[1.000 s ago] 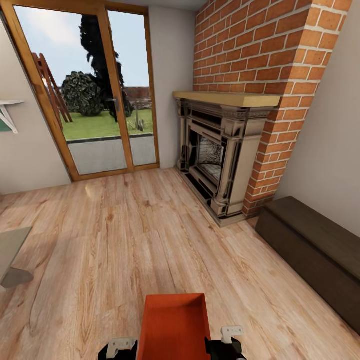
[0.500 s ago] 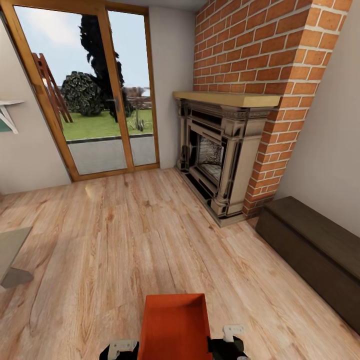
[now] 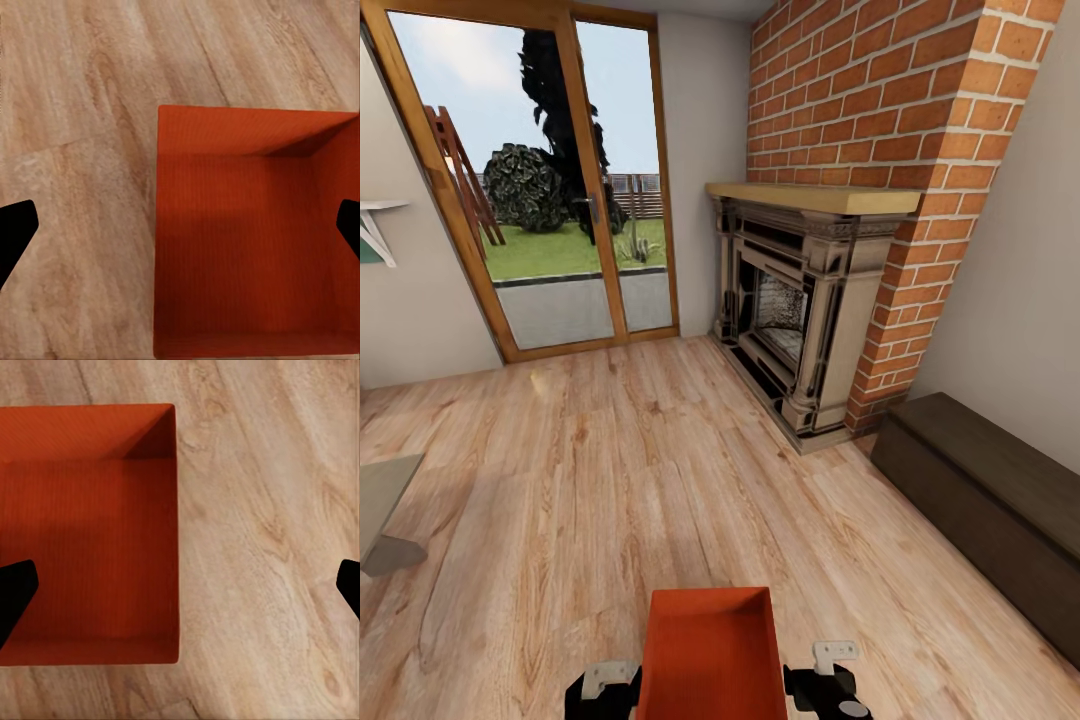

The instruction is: Move the two storage containers from the living room to the garage. In the garage, place one container on the floor and stack the other container on top of it (either order is fine).

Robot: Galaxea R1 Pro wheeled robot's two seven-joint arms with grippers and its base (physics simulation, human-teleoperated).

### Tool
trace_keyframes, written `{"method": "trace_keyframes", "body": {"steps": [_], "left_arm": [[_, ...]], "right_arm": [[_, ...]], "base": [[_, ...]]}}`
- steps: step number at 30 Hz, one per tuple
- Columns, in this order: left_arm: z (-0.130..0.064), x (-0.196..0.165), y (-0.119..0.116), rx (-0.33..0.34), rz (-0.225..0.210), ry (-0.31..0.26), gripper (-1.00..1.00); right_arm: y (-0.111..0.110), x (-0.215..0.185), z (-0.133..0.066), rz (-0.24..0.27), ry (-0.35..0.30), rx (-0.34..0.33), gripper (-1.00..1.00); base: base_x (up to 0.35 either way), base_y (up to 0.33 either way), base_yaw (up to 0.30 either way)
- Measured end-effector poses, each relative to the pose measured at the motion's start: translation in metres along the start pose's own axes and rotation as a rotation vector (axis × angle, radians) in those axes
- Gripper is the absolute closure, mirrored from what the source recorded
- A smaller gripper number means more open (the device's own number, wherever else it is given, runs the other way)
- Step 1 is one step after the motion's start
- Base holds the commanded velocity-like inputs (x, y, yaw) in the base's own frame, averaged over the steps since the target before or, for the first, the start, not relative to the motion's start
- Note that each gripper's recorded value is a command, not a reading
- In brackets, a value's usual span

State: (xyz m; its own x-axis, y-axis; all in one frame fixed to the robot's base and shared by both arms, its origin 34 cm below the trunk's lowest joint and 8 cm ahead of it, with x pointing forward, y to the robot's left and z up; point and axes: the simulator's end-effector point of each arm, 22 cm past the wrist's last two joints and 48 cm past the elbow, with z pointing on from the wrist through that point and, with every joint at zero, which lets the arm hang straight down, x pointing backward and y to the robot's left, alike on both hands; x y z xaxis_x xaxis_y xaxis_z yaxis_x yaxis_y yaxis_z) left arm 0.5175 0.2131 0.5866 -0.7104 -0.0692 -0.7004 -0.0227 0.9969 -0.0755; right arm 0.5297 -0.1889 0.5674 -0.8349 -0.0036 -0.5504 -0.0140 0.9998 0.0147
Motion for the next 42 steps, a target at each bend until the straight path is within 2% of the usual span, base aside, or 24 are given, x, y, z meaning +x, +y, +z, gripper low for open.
{"method": "trace_keyframes", "body": {"steps": [2,9,42], "left_arm": [[-0.0002,-0.0057,0.0006,0.0,0.001,-0.027,-1.0],[-0.0004,-0.0093,0.0008,0.0,0.002,-0.045,-1.0],[-0.0007,-0.0074,0.001,-0.001,0.001,-0.042,-1.0]], "right_arm": [[-0.0006,-0.0003,0.0,0.0,-0.001,0.002,-1.0],[-0.0015,-0.0014,0.0001,0.0,-0.006,0.003,-1.0],[-0.0055,-0.0022,0.0006,0.0,-0.011,0.005,-1.0]], "base": [[0.0,0.0,0.0],[0.0,0.0,0.0],[0.0,0.0,0.0]]}}
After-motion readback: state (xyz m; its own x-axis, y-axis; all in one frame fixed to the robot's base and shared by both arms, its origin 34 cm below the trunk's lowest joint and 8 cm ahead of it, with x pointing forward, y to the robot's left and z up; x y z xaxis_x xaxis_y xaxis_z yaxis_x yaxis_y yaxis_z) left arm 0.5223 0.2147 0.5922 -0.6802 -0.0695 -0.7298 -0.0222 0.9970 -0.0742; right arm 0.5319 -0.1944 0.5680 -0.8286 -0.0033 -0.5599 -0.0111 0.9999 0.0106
